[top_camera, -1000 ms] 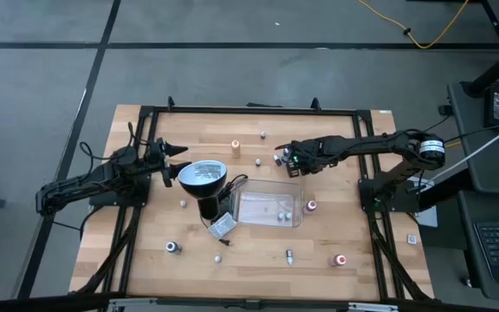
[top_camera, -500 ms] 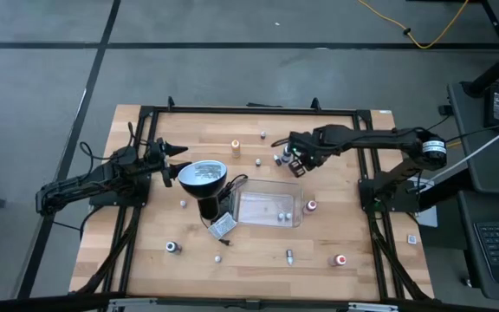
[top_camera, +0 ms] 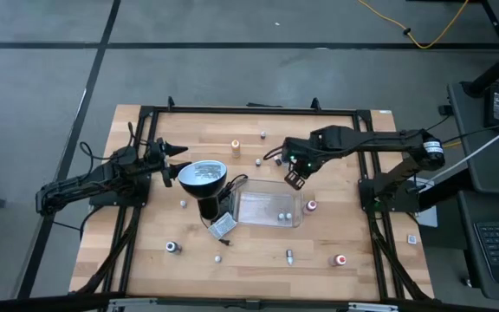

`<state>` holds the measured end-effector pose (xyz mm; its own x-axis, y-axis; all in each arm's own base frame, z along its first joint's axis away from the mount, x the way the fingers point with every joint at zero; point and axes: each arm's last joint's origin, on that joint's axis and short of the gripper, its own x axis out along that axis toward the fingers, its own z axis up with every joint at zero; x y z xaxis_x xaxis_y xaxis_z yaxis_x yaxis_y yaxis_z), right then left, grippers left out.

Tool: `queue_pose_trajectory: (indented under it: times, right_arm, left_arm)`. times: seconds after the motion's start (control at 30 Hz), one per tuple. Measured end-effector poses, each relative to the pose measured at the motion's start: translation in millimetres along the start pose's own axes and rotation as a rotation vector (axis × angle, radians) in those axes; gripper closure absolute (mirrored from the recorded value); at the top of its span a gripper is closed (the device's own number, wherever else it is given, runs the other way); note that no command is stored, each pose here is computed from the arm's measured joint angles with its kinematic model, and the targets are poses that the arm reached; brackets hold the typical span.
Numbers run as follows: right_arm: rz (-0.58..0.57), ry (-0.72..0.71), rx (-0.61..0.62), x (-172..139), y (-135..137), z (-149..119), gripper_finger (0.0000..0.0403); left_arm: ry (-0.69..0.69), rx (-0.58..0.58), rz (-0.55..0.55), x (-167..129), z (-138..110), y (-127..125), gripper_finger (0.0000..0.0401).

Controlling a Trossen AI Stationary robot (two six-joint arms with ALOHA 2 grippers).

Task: Pick & Place food coloring
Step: Put the small black food coloring bottle into the transparent bin

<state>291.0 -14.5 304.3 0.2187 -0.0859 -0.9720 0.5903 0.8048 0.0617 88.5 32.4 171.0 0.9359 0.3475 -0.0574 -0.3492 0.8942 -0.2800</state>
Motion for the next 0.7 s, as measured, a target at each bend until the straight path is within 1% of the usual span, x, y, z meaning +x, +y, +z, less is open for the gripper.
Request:
queue_pose_trajectory:
  times: [0.13,0.3,0.43,0.57,0.7]
  right_arm:
    - [0.014,-0.001,-0.110,1,21,9,0.0342]
    - [0.035,0.029,-0.228,15,48,17,0.0340]
    - [0.042,0.046,-0.311,30,69,14,0.0340]
    - [0.067,0.055,-0.359,43,88,8,0.0339]
    - [0.069,0.063,-0.397,53,100,2,0.0341]
  left_arm:
    - [0.000,0.000,0.000,0,0,0,0.0079]
    - [0.000,0.000,0.000,0,0,0,0.0079]
    - [0.000,0.000,0.000,0,0,0,0.0079]
    - [0.000,0.000,0.000,0,0,0,0.0079]
    - [0.000,0.000,0.000,0,0,0,0.0079]
